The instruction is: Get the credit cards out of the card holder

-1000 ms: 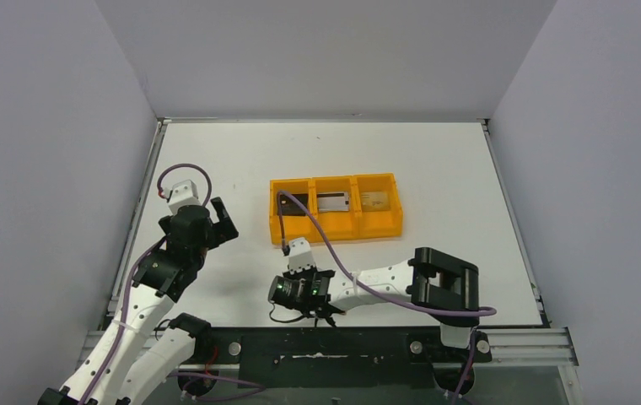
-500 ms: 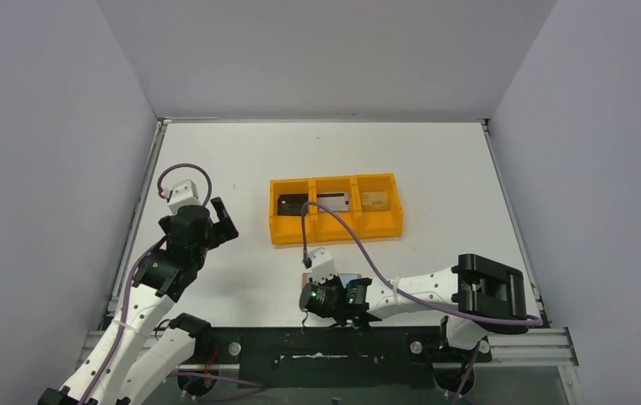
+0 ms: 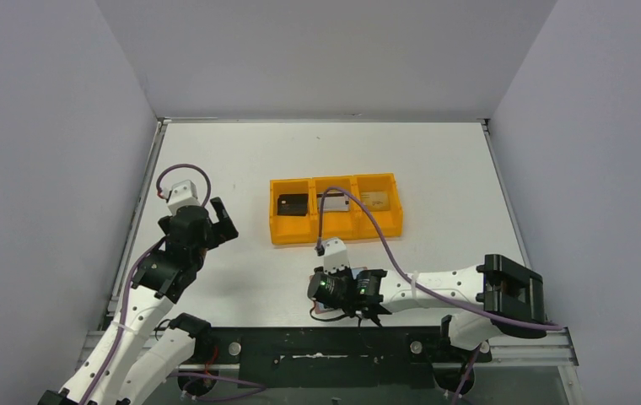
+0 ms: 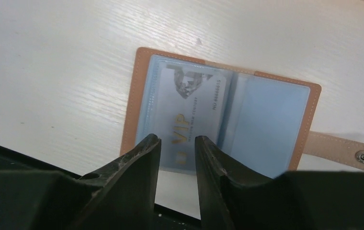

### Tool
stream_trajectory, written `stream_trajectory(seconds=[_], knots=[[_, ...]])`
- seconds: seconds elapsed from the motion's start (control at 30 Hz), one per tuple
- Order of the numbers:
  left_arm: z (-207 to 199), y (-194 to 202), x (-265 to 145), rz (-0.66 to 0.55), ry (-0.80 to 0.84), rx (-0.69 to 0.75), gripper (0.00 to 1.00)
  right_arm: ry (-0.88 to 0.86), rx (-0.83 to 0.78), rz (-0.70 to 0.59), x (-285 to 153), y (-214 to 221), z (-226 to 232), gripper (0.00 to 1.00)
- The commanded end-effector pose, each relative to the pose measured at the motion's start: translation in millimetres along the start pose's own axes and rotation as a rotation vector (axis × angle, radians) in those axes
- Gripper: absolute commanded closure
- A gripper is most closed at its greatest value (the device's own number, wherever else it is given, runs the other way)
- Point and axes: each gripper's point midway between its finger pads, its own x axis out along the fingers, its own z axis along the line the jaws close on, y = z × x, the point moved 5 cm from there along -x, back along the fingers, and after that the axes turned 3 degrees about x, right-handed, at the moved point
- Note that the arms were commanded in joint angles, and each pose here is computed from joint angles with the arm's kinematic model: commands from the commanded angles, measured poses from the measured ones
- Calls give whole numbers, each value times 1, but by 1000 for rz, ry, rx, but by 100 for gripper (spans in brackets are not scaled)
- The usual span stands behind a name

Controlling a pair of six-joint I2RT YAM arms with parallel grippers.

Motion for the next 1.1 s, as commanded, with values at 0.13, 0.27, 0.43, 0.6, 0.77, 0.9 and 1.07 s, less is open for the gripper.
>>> stream_trajectory(seconds=[0.13, 0.27, 0.43, 0.6, 0.77, 0.9, 1.07], knots=[[-6, -16, -4, -65, 37, -19, 8, 77, 103, -56, 7, -16, 24, 61], [-5, -16, -4, -67, 37, -20, 8, 146, 89, -10, 23, 0, 20, 62], [-5, -18, -6, -74, 36, -23, 8, 156, 74, 20, 29, 10, 20, 75], [-5, -17, -5, -72, 36, -22, 8, 98, 80, -10, 24, 1, 27, 88], [-5, -17, -5, -69, 34, -20, 8, 21, 99, -52, 15, -12, 34, 98], [-5, -16, -4, -67, 35, -20, 8, -28, 120, -62, 11, -19, 37, 100], [-7, -14, -3, -54, 46, -16, 8, -89, 175, -55, 9, -23, 35, 99]])
